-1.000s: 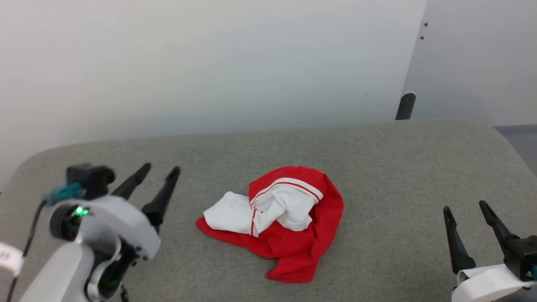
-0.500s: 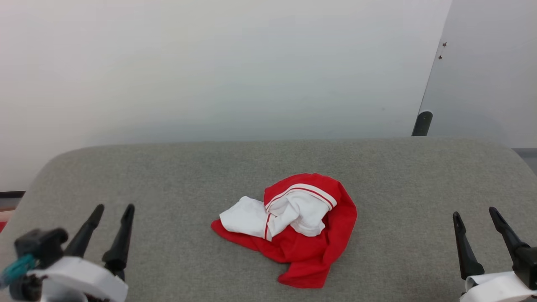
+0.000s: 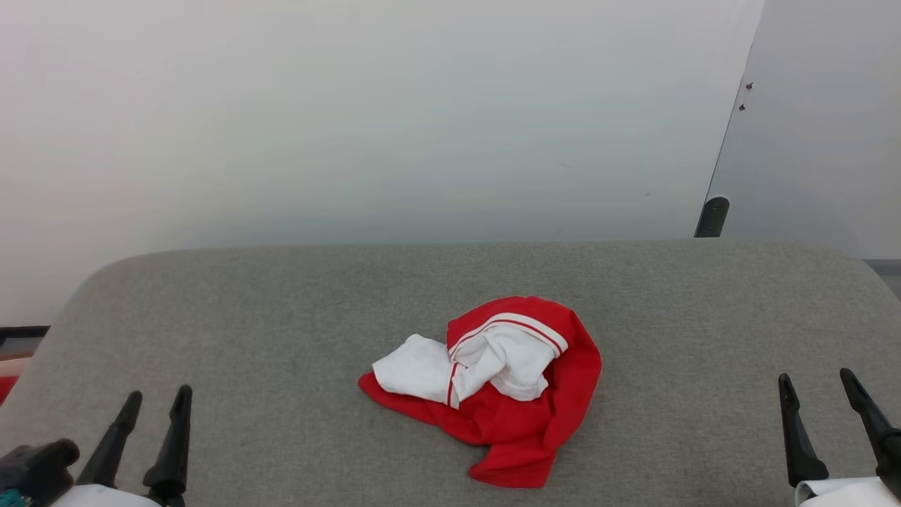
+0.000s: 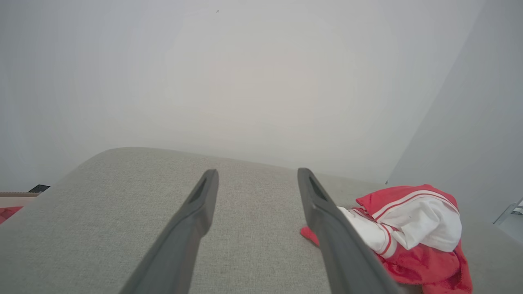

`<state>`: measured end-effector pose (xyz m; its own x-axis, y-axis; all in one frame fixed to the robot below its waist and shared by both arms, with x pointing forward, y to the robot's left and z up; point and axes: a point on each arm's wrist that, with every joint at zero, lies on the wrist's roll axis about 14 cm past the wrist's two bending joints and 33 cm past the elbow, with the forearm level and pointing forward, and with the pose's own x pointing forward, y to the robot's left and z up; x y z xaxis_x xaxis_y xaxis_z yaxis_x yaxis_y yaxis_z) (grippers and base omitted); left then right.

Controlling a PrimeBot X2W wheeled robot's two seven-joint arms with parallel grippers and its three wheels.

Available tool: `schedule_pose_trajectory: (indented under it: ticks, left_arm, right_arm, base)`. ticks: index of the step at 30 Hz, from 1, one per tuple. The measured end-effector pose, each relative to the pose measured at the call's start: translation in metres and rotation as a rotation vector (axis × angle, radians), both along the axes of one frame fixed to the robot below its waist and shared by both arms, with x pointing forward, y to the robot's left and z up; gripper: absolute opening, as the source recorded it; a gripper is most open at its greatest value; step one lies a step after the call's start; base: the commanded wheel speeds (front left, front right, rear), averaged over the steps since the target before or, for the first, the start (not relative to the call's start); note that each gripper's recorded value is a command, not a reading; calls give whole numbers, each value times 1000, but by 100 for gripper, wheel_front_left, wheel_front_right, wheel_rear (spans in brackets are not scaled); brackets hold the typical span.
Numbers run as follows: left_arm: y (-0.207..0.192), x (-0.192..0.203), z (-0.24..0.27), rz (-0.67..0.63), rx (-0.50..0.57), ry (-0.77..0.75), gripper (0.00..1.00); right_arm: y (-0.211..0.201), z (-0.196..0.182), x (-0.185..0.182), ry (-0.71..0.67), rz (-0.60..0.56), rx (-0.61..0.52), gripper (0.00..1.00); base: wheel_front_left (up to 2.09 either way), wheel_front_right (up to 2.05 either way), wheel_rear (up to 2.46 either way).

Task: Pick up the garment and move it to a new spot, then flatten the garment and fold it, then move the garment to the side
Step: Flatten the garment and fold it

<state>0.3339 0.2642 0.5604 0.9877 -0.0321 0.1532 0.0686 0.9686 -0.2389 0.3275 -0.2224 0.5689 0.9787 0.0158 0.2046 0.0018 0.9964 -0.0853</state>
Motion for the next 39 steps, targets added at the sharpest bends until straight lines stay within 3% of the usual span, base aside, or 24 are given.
schedule_pose_trajectory:
  ticks: [12,22,31,39]
  left_arm:
    - [-3,2,0,-7,-36,13,100]
    - [-41,46,25,-182,-9,126,100]
    - [-88,90,18,-356,61,357,100]
    - [-120,111,-35,-451,95,651,100]
  right_arm:
    - [2,0,2,5,4,0,100]
    - [10,-2,14,27,27,10,100]
    - [8,-7,20,52,16,29,100]
    - [1,-18,26,83,-16,52,100]
  base:
    - [0,0,0]
    - [0,0,0]
    - [0,0,0]
    - [0,0,0]
